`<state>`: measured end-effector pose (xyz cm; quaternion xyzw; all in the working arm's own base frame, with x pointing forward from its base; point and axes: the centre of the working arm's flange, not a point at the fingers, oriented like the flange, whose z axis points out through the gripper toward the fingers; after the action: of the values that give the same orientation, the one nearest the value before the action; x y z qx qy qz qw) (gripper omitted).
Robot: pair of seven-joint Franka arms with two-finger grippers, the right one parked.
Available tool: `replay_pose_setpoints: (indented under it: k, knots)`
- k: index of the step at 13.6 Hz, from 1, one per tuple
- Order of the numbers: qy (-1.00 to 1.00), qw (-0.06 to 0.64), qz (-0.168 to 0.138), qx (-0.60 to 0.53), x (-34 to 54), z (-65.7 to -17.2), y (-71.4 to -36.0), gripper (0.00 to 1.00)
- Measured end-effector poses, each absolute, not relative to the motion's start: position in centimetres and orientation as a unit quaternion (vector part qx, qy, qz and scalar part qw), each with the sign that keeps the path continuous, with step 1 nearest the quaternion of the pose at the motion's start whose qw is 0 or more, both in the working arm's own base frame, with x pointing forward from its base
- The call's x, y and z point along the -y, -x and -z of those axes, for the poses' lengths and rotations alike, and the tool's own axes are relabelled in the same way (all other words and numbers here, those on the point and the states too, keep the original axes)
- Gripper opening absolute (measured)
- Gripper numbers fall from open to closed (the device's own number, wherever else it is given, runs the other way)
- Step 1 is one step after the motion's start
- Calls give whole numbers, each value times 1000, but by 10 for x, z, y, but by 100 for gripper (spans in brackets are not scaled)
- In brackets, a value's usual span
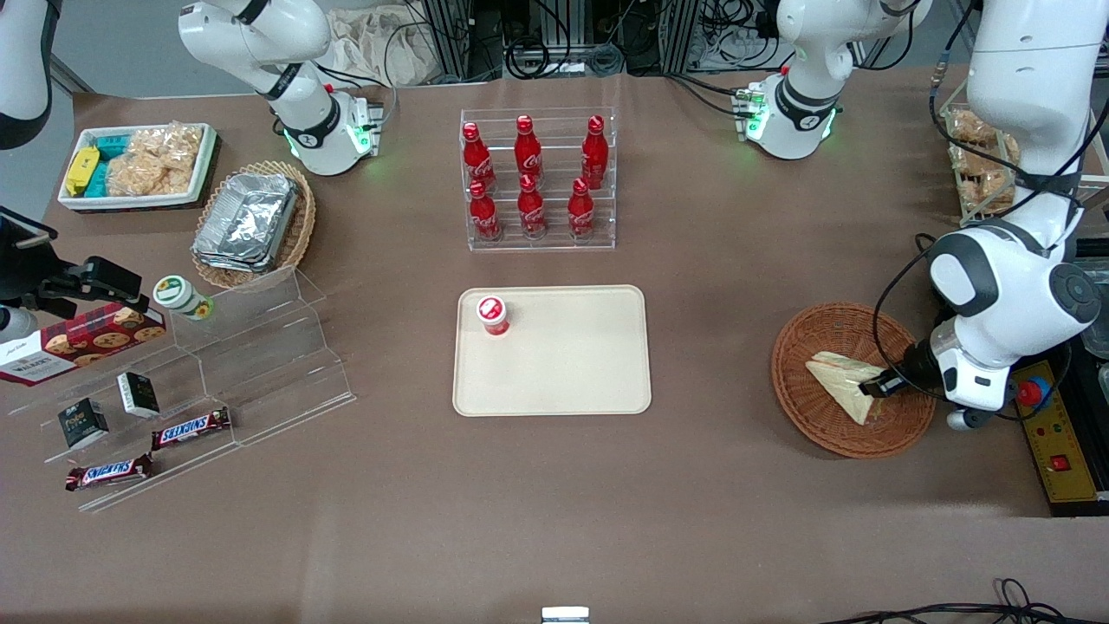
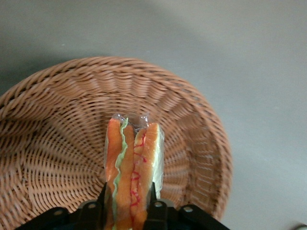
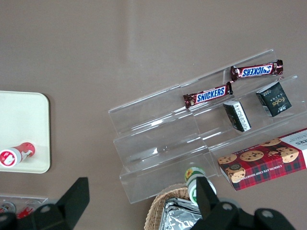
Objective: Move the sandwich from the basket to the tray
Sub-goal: 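Lower the left gripper onto the wrapped sandwich and close on it, then lift the sandwich out of the basket with the left gripper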
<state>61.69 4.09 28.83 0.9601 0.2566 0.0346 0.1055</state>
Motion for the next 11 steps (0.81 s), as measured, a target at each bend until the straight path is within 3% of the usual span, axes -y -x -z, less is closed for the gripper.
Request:
replay_pose_setpoints:
  k: [2, 8, 11]
  knots:
    - [-969, 96, -23, -226, -32, -327, -620, 17]
    - [-989, 28, 38, -137, 0, -507, -606, 16]
    - [-993, -7, 52, -105, 59, -563, -588, 15]
